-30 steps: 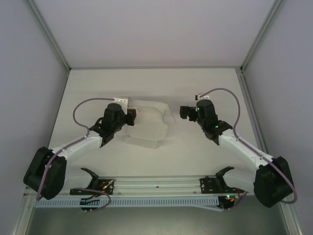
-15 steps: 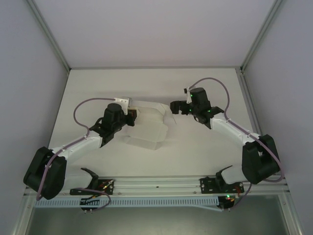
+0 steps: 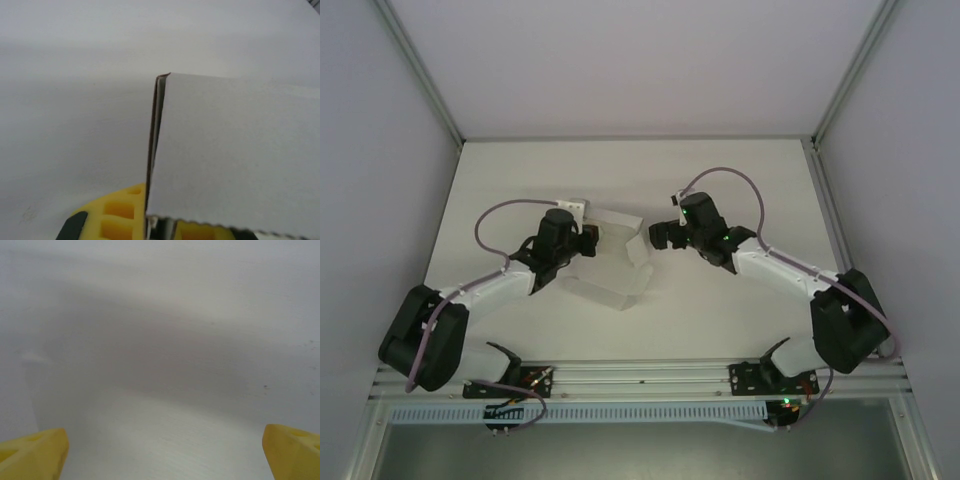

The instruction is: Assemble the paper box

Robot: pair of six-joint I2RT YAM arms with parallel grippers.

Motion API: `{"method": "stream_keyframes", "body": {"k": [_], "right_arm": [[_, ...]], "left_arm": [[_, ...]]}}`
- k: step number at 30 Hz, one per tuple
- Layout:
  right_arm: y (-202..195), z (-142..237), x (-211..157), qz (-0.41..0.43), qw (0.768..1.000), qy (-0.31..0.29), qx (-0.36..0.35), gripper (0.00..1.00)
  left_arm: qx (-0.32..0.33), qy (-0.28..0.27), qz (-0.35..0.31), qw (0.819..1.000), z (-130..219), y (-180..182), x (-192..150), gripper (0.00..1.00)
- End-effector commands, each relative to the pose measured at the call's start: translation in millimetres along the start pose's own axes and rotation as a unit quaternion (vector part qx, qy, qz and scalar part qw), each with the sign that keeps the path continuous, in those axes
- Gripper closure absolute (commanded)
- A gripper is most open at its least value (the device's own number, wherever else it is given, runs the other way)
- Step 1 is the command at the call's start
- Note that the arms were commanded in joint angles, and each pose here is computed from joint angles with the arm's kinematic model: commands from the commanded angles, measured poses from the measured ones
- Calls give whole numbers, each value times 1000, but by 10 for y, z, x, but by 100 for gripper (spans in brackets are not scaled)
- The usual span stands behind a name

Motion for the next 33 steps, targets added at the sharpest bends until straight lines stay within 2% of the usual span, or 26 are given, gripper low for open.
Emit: {"method": "stream_keyframes", "body": {"k": [1,4,7,11,13,15,18,22,27,33], "right_arm": [[-39,-15,167,-36,992,-79,-92,0],[-127,48,227,-59,974,-131,-177,0],[-97,69,239,-80,960,-157,-216,0],[60,31,219,-68,947,-185,-254,0],[105,55,243,-61,931,-206,-295,0],[153,29,253,-46,921,-211,-325,0],[198,-64,239,-29,918,-195,-345,0],[176,-62,241,-28,923,-193,-333,0],[101,8,256,-46,950,-167,-260,0],[-146,157,265,-58,970,-137,-193,0]], "left_arm": [[-11,-25,14,1000,7,-54,187,100],[-11,-22,20,999,8,-54,189,100],[-7,-15,20,1000,0,-46,173,100],[-3,-11,29,1000,-8,-34,158,100],[-3,-9,30,999,-2,-36,164,100],[-2,-8,32,999,6,-35,148,100],[-2,-9,35,999,19,-31,153,100],[13,-4,29,999,33,11,127,100],[24,5,30,999,39,50,75,100],[24,2,26,999,66,66,86,100]]}}
Point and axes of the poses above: each hand's point on the last joint's axis, 136 mm out from that joint toward the fingers, its own z axis back along the fingers, its own y axis along the line the jaws close on, x = y × z, the point moved 4 cm from there along z, back along the fingers, and after that the axes turned 15 degrees about -z, right-handed, at the moved point
